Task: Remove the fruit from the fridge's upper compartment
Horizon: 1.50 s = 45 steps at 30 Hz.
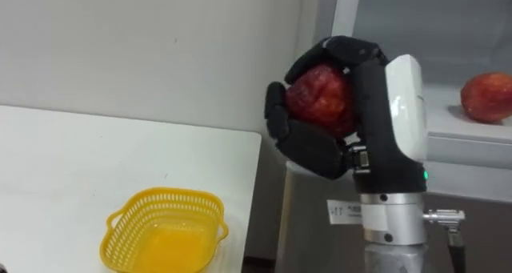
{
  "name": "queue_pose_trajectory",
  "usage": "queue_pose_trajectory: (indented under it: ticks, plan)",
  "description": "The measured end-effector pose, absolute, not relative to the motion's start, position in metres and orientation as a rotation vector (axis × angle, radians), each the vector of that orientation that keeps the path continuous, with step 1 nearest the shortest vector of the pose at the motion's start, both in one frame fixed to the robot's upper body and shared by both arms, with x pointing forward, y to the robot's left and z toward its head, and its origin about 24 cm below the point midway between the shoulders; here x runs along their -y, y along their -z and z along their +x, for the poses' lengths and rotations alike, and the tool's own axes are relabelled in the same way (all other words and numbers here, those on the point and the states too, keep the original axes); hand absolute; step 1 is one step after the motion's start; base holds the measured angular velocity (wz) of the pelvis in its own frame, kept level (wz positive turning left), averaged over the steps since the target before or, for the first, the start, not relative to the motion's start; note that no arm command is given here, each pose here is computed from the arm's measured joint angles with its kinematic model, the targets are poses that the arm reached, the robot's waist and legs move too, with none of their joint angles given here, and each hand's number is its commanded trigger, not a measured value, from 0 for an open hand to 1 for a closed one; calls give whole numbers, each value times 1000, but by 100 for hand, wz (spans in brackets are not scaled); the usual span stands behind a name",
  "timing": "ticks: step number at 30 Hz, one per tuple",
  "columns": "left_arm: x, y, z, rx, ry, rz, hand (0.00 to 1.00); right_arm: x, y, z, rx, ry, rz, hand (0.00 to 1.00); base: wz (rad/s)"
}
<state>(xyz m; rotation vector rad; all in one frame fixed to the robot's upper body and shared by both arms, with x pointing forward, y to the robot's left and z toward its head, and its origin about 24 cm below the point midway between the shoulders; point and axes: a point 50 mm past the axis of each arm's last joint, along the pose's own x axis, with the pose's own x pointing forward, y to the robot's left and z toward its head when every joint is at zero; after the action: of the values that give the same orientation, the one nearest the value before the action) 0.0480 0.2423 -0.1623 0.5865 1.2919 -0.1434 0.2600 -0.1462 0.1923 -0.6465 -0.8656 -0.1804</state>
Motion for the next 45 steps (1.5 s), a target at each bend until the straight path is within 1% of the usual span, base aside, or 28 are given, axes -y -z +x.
queue_pose_trajectory:
  ticks: [8,14,17,20,23,30,37,40,45]
  plan:
    - [-246,161,55,-1281,171,610,0,113,-198,264,940,7,-807,100,0]
    - [-250,159,59,-1276,176,617,0,99,-202,273,958,-43,-833,100,13]
    - [-251,158,62,-1271,176,619,0,92,-192,285,921,-80,-890,100,17]
    - [-251,158,63,-1270,175,622,0,87,-165,296,823,-134,-984,100,10]
    - [-251,158,61,-1275,174,620,0,91,-143,306,710,-174,-1040,100,11]
    - [-250,159,60,-1293,173,615,0,101,-122,316,581,-183,-1090,100,7]
    - [-249,158,64,-1278,178,622,0,128,-84,334,328,-177,-1187,100,12]
    - [-250,158,63,-1287,175,623,0,136,-75,340,255,-176,-1199,100,9]
    - [-249,158,65,-1279,176,623,0,141,-68,341,211,-184,-1210,100,7]
